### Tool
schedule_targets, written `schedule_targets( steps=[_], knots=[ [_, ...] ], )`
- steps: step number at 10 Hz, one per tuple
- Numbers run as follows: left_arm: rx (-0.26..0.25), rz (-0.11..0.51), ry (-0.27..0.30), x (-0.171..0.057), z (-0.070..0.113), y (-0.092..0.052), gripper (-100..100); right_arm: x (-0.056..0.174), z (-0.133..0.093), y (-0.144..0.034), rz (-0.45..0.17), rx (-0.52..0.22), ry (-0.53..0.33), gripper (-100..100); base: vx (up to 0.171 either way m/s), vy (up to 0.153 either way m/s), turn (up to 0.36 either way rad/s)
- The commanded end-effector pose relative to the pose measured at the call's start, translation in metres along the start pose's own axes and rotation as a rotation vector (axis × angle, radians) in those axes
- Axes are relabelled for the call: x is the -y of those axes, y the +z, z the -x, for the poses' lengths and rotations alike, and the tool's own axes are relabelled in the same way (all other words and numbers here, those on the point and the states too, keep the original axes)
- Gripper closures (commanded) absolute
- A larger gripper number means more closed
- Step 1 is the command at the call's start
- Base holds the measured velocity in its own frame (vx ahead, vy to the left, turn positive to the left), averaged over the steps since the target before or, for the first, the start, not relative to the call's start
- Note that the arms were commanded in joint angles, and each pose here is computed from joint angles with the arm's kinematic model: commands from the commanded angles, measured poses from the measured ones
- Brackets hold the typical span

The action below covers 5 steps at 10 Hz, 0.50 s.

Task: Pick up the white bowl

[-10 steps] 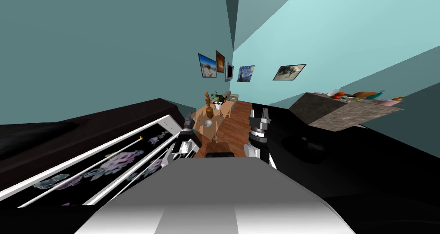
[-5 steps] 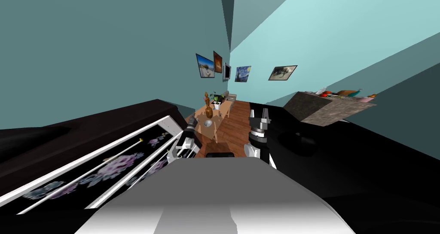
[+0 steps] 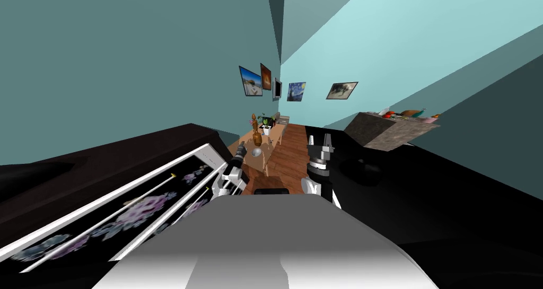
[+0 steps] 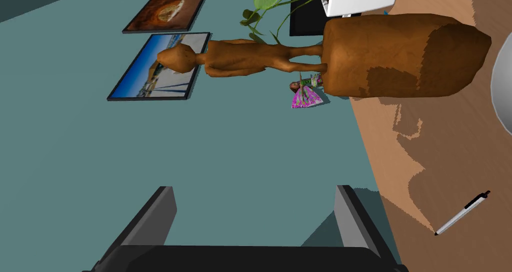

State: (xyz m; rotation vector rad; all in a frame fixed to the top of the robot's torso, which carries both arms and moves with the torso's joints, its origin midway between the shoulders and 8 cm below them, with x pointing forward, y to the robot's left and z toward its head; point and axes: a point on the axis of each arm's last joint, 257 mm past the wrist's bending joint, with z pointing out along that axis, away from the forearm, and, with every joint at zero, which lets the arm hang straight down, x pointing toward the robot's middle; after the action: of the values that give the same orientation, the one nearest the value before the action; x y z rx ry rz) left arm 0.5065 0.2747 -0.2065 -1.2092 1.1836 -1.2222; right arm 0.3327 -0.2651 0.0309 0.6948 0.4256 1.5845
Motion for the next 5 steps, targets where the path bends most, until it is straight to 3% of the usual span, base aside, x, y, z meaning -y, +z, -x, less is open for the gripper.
schedule_targets(
  steps=[1,4,5],
  knots=[
    [-0.004,0.058,-0.017,-0.017,-0.002,0.008,-100,0.0,0.0,0.0,0.0,0.0,0.0,0,-0.003,0.045,-0.102],
    [-0.006,0.116,-0.03,-0.035,-0.005,0.014,-100,0.0,0.0,0.0,0.0,0.0,0.0,0,-0.01,0.044,-0.073],
    [-0.009,0.164,-0.042,-0.048,-0.008,0.02,-100,0.0,0.0,0.0,0.0,0.0,0.0,0,-0.008,0.047,-0.102]
  ],
)
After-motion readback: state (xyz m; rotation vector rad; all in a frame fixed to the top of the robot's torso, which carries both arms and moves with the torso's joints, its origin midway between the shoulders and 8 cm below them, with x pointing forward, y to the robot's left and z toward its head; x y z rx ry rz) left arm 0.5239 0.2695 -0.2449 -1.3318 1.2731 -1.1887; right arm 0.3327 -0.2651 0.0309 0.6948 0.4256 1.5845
